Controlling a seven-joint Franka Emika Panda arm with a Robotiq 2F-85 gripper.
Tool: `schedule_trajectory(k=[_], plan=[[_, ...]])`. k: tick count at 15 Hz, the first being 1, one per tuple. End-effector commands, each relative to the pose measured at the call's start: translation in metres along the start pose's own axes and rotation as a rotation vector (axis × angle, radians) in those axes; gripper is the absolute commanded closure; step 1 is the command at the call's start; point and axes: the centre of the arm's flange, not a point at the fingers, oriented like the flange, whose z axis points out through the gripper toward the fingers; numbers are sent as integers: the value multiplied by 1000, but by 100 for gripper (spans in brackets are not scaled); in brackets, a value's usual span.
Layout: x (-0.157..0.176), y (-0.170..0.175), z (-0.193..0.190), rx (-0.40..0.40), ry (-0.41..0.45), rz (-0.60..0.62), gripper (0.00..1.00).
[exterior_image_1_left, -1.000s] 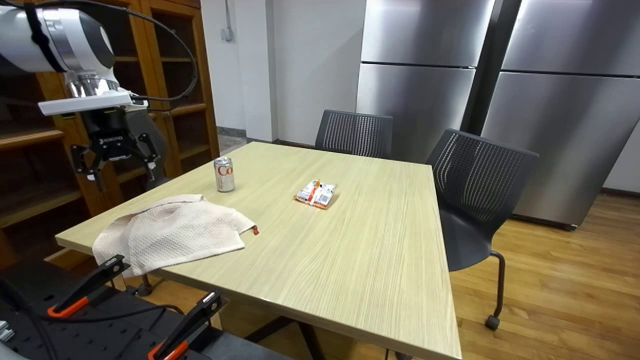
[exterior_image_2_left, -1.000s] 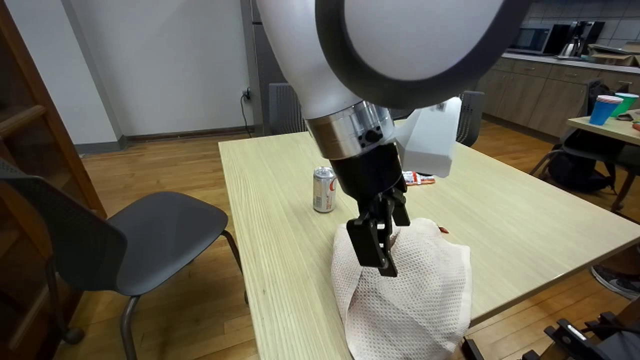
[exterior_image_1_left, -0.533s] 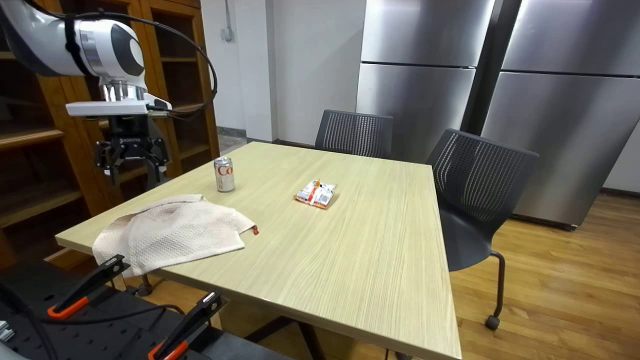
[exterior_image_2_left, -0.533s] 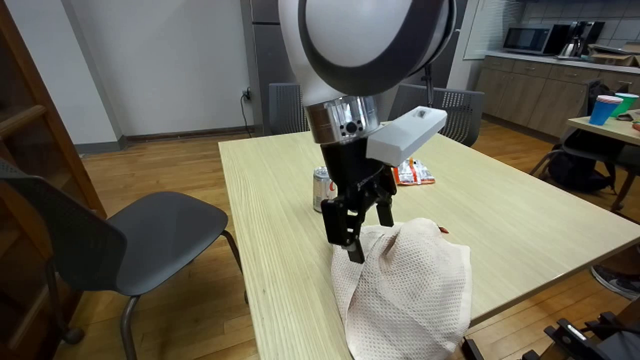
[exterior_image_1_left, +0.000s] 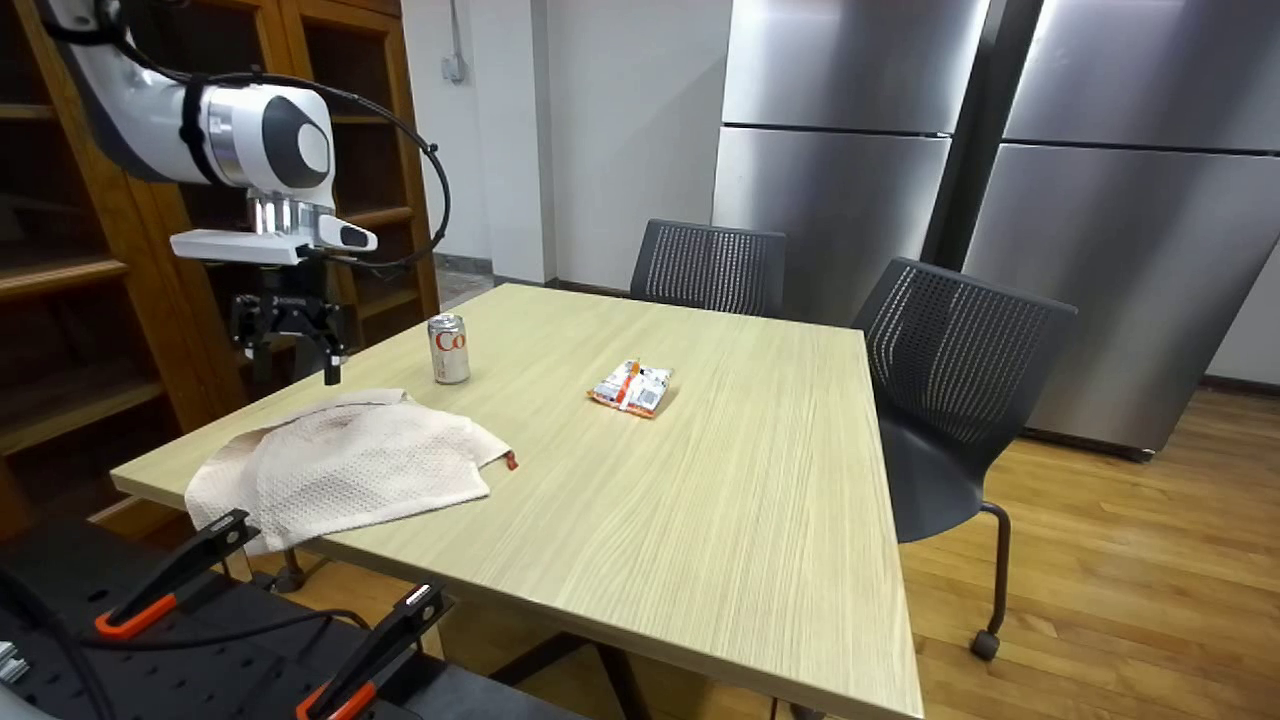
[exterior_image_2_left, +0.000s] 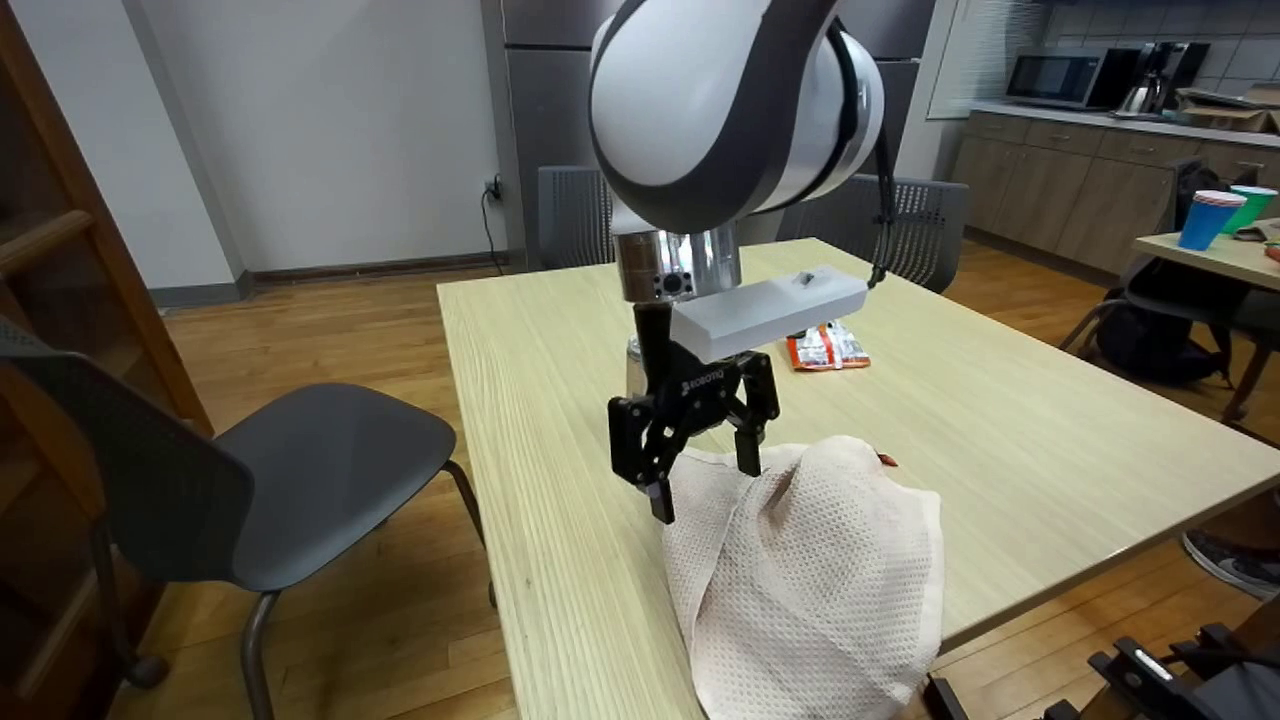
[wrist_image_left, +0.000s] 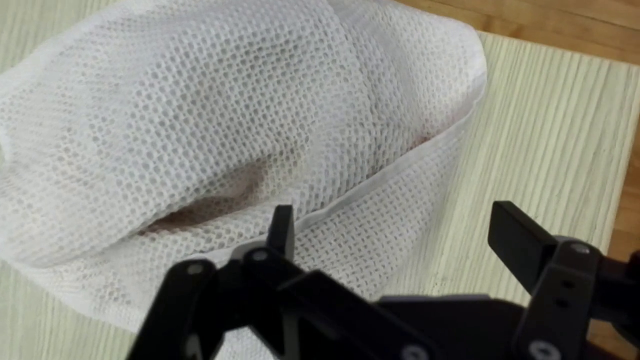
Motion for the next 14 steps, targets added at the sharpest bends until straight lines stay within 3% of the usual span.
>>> schedule_trajectory(k=[1,14], plan=[[12,7,5,32,33,131,0],[14,43,17,48,37,374,0]])
